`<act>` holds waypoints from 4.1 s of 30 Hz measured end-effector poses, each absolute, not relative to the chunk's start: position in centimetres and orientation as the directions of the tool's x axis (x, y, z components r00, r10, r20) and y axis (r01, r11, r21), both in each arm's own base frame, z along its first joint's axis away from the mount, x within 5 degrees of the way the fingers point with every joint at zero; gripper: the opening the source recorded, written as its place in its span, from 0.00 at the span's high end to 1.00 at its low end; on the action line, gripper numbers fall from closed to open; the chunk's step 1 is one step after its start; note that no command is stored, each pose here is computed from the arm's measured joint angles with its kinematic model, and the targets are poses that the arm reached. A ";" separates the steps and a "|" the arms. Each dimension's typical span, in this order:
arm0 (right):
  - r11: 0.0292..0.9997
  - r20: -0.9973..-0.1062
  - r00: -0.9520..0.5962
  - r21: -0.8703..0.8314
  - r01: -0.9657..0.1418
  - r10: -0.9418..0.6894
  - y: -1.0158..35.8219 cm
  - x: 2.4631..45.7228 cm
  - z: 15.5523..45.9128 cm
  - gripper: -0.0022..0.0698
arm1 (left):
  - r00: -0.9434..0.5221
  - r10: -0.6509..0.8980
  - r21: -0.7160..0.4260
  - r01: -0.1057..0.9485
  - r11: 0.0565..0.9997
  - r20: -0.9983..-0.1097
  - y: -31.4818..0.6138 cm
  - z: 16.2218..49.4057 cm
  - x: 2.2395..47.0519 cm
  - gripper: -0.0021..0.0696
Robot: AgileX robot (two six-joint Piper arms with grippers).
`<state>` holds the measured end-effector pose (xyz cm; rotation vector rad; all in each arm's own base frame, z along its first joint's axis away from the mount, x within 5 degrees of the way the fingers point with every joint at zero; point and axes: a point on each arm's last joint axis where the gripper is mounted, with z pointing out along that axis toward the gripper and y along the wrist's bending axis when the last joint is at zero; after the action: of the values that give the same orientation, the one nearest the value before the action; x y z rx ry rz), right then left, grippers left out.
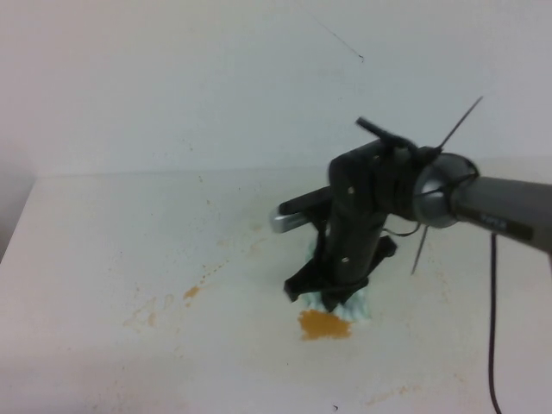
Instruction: Wipe the table
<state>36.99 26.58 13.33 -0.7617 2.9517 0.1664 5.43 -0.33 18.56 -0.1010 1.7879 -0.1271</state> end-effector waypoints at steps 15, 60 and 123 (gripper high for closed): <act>0.753 -0.053 -0.776 0.212 -0.623 -0.628 33.7 30.6 13.1 0.93 | -0.219 -0.138 -0.141 0.001 0.990 -0.966 -0.3 18.6 5.4 0.98; 0.825 -0.029 -0.832 0.120 -0.553 -0.554 27.5 33.0 13.9 0.93 | -0.219 -0.138 -0.141 0.001 0.990 -0.966 -0.3 18.6 5.4 0.98; 0.952 -0.556 -0.815 0.130 -0.278 -0.163 8.9 32.5 34.0 0.81 | -0.219 -0.138 -0.141 0.001 0.990 -0.966 -0.3 18.6 5.4 0.98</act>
<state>32.52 8.85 34.02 -0.3120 2.5377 0.2759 5.43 -0.33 18.56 -0.1010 1.7879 -0.1271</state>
